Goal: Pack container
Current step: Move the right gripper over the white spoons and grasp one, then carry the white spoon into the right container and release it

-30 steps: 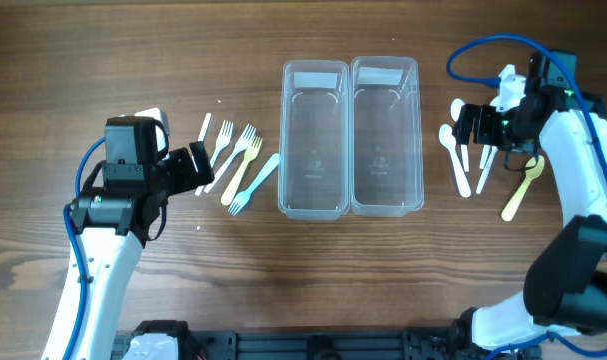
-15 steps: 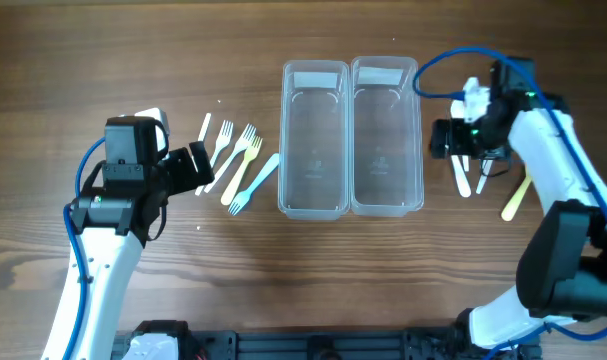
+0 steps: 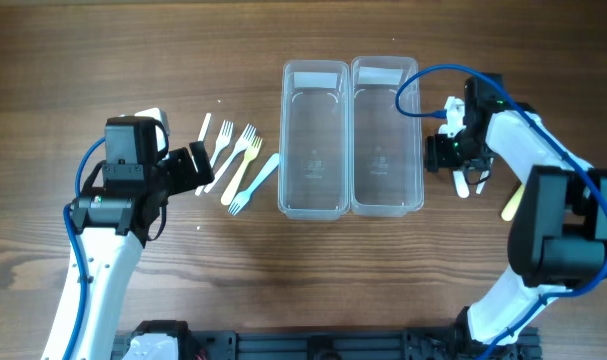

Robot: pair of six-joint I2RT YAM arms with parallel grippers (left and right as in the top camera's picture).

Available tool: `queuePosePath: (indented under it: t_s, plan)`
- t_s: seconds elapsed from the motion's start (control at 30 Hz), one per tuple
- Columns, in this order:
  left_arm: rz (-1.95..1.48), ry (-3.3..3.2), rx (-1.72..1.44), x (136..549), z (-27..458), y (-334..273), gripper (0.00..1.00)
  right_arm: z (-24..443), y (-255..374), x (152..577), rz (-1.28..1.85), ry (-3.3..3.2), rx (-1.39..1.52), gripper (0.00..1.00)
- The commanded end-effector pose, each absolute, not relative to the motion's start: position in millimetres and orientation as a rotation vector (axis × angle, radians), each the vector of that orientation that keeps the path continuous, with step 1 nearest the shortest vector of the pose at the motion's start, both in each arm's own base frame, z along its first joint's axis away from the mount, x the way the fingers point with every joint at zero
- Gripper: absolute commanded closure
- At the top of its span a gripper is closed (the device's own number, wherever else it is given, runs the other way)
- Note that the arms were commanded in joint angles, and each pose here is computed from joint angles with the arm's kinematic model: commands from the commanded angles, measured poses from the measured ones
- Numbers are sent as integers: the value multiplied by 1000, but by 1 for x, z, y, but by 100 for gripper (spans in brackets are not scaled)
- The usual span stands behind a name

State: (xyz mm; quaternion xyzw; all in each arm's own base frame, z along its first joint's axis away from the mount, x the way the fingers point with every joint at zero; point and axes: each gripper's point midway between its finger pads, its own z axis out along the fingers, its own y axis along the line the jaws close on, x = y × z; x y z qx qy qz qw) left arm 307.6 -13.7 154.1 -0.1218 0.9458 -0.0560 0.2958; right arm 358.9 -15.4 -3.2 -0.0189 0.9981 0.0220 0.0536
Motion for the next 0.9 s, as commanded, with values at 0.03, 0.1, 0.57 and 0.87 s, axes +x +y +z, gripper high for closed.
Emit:
queuePosePath:
  t_s: [0.03,0.1,0.57,0.87]
  plan:
    - [-130,2499,-312,311,161,-10,0,-27,-17,347,65,3109,-8,35]
    - [-130,2499,-312,311,161,-10,0,-30,-17,346,66,3119,2,43]
    - [-130,2499,-312,311,161,-10,0,-16,-21,348,32,3085,233,76]
    - [-130,2499,-312,311,161,-10,0,69,-23,376,29,2830,223,86]
